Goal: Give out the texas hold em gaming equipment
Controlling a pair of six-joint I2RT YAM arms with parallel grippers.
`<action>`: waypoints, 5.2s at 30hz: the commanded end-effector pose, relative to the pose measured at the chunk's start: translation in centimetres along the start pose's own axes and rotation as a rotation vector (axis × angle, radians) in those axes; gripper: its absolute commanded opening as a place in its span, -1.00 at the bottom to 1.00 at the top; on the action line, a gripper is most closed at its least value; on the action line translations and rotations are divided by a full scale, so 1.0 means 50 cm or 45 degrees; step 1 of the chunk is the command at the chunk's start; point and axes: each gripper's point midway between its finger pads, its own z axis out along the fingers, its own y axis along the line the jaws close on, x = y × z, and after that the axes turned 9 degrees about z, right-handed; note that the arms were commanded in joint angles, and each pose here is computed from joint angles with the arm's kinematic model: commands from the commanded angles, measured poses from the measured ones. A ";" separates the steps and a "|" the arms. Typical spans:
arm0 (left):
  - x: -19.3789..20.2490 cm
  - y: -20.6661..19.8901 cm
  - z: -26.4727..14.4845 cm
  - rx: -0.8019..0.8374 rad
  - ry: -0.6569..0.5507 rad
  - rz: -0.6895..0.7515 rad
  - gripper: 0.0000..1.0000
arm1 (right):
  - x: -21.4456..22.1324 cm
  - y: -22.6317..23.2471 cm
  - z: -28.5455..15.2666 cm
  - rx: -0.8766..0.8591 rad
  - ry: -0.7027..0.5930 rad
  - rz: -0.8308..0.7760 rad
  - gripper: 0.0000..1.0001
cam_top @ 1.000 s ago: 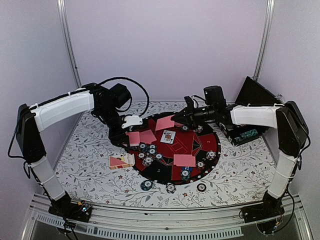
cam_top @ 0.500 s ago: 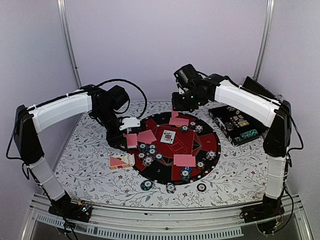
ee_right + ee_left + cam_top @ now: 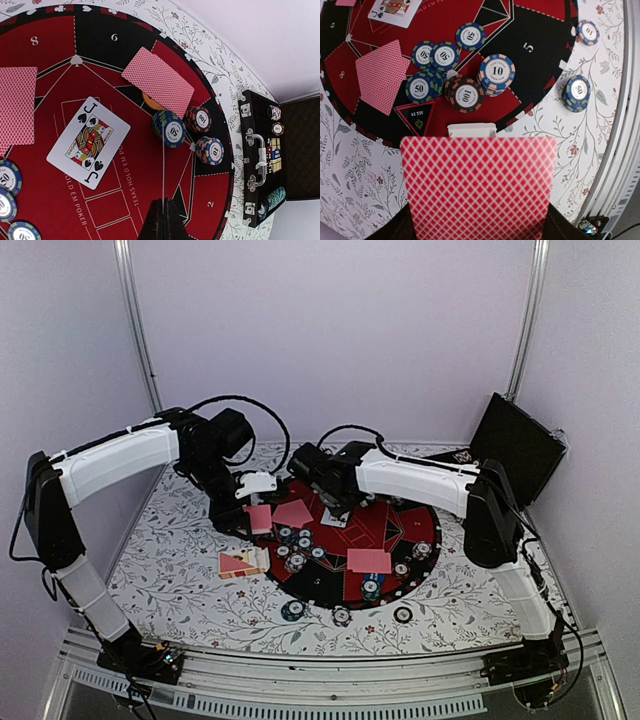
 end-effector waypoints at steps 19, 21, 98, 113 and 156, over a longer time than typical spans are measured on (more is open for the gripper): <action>-0.009 0.002 -0.014 0.012 -0.032 -0.004 -1.00 | 0.052 0.130 0.090 -0.124 0.058 -0.085 -1.00; -0.009 0.002 -0.013 0.013 -0.031 -0.004 -1.00 | 0.058 0.139 0.096 -0.145 0.071 -0.082 -1.00; -0.059 0.023 -0.029 -0.046 -0.073 0.013 -1.00 | -0.042 0.321 -0.332 -2.259 0.635 0.769 0.61; -0.062 0.017 -0.028 -0.041 -0.082 0.022 -1.00 | -0.023 0.386 -0.311 -2.305 0.752 0.789 0.51; -0.048 0.015 -0.018 -0.039 -0.047 0.023 -1.00 | -0.018 0.204 -0.269 -2.197 0.649 0.914 -0.96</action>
